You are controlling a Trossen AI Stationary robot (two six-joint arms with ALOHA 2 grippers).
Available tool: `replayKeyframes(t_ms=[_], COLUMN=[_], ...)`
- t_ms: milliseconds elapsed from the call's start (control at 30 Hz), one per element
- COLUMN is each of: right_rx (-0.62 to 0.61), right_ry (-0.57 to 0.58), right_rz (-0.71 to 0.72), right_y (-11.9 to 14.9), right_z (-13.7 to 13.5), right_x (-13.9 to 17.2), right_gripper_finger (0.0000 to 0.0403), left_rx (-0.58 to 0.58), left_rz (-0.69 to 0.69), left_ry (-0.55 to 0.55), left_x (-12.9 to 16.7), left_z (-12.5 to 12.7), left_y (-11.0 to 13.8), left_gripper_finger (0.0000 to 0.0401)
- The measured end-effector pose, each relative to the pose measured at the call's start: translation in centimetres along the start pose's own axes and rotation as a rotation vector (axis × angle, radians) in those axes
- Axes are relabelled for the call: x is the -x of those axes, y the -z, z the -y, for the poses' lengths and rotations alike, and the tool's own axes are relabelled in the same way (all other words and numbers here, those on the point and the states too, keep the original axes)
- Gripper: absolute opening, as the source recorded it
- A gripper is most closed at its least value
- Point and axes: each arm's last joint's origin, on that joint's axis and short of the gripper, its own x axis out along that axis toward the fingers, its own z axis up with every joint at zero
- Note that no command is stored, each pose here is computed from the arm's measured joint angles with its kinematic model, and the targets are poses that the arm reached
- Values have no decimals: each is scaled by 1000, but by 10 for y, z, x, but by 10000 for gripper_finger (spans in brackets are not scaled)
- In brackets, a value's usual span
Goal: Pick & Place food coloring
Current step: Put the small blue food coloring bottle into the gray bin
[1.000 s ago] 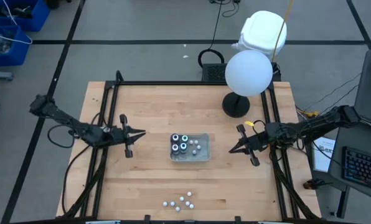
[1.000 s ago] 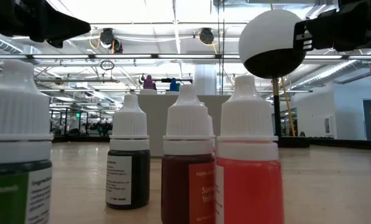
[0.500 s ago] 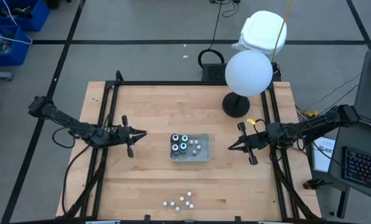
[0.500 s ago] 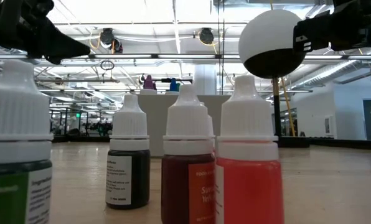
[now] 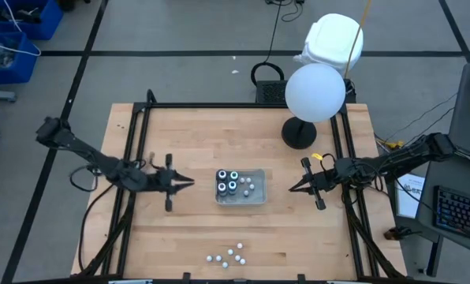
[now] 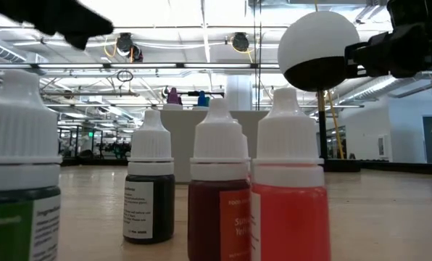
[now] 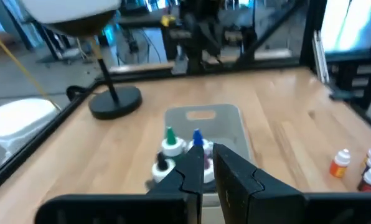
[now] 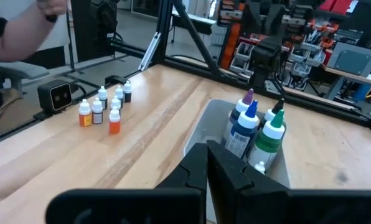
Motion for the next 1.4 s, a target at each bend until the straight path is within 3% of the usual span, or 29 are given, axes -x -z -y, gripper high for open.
replayKeyframes(t_ms=[267, 533, 700, 833, 1000, 1200, 1400], right_rx=[9, 31, 0, -23, -24, -25, -26], right_ry=[1, 5, 6, 6, 6, 3, 3], right_rz=[-1, 4, 9, 9, 8, -4, -7], right_y=[0, -1, -1, -1, -1, 0, 1], right_z=[0, 0, 0, 0, 0, 0, 0], right_x=[0, 0, 0, 0, 0, 0, 0], right_gripper_finger=[0, 0, 0, 0, 0, 0, 0], left_rx=[-45, -29, -42, -75, -78, -67, 49], left_rz=[-403, -759, -883, -897, -930, -1105, -1190], left_ry=[-4, 111, 238, 296, 280, 227, 196], left_x=[-63, -119, -142, -154, -169, -175, -174], left_z=[53, 120, 160, 184, 202, 208, 210], left_y=[-48, -81, -96, -106, -103, -72, -64], left_gripper_finger=[42, 42, 42, 42, 42, 46, 112])
